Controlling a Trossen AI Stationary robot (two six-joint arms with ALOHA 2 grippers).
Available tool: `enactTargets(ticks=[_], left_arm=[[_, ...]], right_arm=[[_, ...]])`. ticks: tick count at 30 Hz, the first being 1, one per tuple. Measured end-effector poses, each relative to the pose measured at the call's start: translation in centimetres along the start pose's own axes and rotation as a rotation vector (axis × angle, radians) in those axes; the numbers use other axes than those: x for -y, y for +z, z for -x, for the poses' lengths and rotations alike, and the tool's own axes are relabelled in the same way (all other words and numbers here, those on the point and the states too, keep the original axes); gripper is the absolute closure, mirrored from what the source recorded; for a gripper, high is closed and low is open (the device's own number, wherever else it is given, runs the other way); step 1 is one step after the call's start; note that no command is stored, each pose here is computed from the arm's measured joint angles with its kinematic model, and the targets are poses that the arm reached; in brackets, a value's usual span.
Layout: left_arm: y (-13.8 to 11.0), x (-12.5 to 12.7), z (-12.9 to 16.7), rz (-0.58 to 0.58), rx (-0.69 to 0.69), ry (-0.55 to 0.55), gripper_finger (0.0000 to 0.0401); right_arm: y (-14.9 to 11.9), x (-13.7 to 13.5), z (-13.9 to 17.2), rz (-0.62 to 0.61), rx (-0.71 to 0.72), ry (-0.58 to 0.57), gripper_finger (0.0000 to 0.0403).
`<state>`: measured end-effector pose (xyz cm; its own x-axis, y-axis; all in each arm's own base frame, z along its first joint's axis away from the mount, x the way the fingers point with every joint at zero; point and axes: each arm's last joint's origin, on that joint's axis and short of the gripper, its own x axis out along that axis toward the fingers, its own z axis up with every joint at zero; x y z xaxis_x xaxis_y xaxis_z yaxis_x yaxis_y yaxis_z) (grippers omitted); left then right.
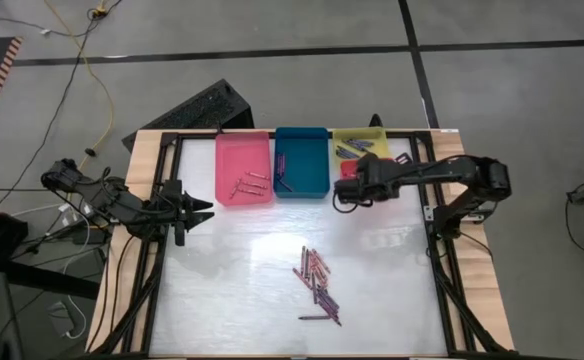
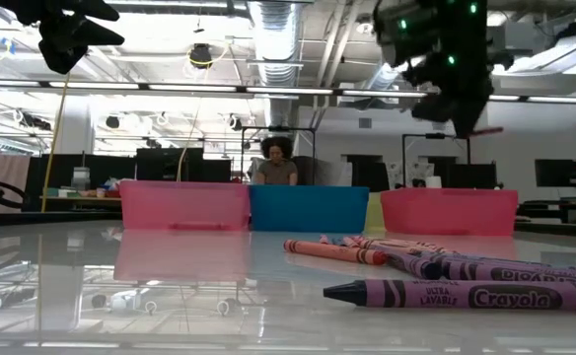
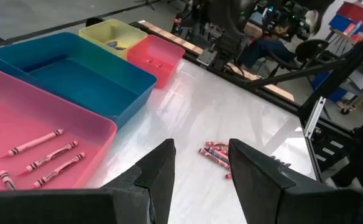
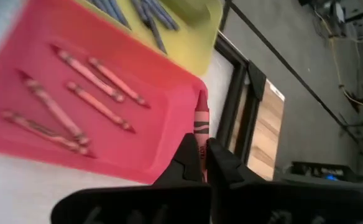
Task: Sort crayons
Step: Put the red crayon into the red bin
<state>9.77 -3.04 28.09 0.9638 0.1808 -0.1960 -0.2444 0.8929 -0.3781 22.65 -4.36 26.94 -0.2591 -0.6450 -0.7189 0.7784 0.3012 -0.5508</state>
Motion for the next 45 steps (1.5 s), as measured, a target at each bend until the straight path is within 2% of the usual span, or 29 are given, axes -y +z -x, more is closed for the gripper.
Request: enactTargets(ticks=[12, 20, 27, 35, 45], left_arm=[[0.0, 0.0, 0.0, -0.001, 0.000, 0.000, 0.0262], [-0.1, -0.1, 0.0, 0.011, -0.010, 0.006, 0.0262], [-0.2, -0.1, 0.0, 0.011, -0.017, 0.011, 0.0262], [-0.2, -0.1, 0.0, 0.022, -0.017, 0.011, 0.0262], [-0.2, -0.1, 0.0, 0.027, -0.016, 0.011, 0.0262]], right_arm=[[0.2, -1.0, -5.5, 0.041, -0.050, 0.071, 0.0401], [1.6, -1.2, -8.3, 0.041, -0.060, 0.199, 0.0401], [2.3, -1.3, -8.8, 0.083, -0.055, 0.290, 0.0401], [2.6, -1.2, -9.0, 0.109, -0.044, 0.314, 0.0399], [2.7, -1.2, -9.1, 0.117, -0.048, 0.346, 0.0337]])
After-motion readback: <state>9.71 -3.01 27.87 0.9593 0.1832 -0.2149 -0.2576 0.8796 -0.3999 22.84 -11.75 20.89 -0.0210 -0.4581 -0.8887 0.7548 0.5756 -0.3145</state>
